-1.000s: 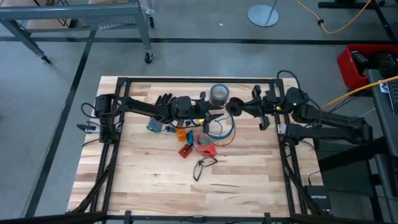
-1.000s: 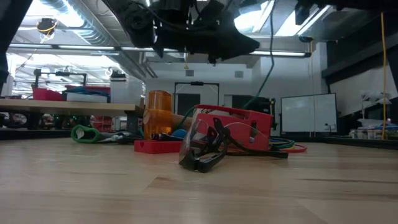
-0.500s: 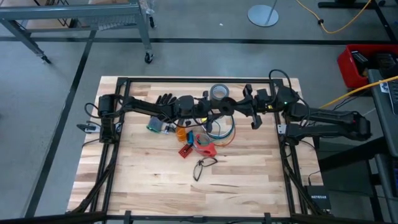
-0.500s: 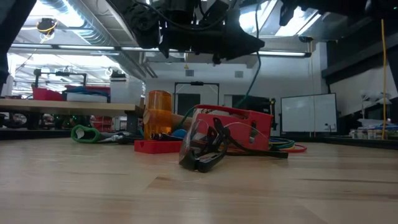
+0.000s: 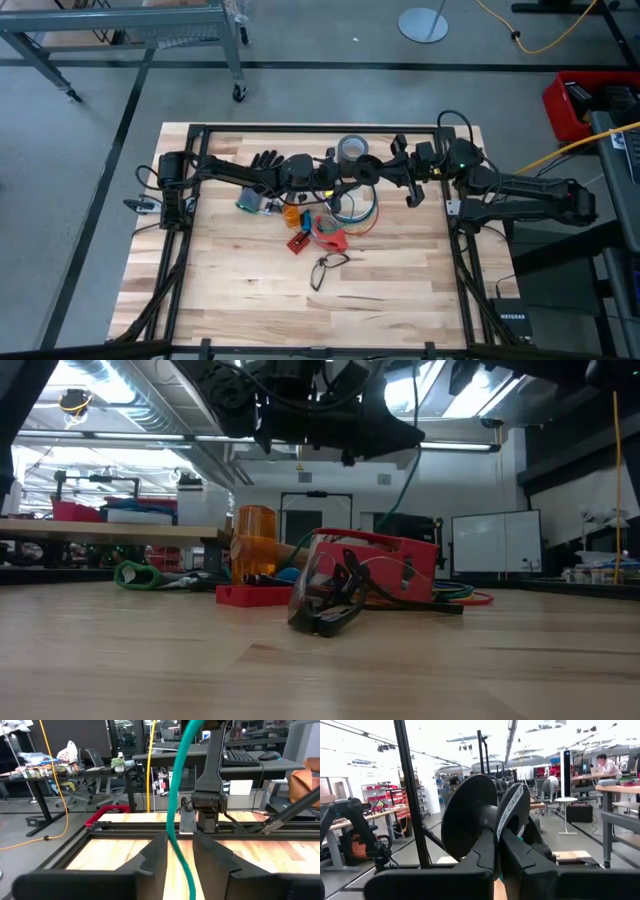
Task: Coil cords
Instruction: Coil the green wire on the spool
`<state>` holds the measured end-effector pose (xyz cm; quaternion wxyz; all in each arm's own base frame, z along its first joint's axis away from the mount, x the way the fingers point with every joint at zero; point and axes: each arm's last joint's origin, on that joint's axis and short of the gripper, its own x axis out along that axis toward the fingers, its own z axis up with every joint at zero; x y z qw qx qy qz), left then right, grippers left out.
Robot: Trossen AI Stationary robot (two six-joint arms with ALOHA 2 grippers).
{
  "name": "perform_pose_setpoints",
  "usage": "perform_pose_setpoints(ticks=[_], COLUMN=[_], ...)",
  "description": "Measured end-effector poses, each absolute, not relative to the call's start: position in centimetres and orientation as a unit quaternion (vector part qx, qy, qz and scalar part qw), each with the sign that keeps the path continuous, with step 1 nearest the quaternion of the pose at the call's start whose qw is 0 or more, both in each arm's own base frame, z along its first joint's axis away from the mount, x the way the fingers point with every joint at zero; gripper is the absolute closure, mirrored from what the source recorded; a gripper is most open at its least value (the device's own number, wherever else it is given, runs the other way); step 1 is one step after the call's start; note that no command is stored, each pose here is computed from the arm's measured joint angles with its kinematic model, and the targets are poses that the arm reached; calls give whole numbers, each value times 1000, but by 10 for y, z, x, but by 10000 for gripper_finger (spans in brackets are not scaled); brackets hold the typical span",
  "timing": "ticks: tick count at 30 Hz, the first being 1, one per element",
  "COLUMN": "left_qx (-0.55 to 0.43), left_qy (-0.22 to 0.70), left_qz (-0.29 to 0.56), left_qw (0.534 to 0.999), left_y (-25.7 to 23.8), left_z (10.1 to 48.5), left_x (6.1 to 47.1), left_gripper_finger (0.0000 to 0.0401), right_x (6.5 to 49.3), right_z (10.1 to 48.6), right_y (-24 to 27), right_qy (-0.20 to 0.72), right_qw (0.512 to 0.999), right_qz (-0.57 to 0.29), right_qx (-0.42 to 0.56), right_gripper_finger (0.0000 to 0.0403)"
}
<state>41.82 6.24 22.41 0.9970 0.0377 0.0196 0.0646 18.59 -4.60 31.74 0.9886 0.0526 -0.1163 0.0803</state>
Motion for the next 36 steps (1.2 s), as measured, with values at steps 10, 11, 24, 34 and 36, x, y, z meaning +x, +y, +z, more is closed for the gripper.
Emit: perform_pose_setpoints(ticks=[10, 11, 24, 34, 36], left_qx=[32, 30, 28, 23, 14], left_qy=[24, 24, 26, 75, 71], left_qz=[65, 65, 65, 72, 70], left_qw=[997, 997, 997, 994, 995], left_y=[62, 62, 62, 68, 67], left_z=[223, 223, 223, 225, 226], left_x=[418, 418, 418, 411, 411], left_gripper_finger=[396, 396, 400, 401, 401], right_x=[185, 185, 185, 175, 174], right_z=[320, 320, 321, 323, 324], right_y=[-46, -46, -45, -42, -42], right_qy=[-131, -131, -132, -119, -122], right_qw=[987, 987, 986, 988, 988], right_qz=[84, 84, 89, 85, 85], right_qx=[46, 46, 45, 50, 48], right_gripper_finger=[391, 391, 391, 391, 391])
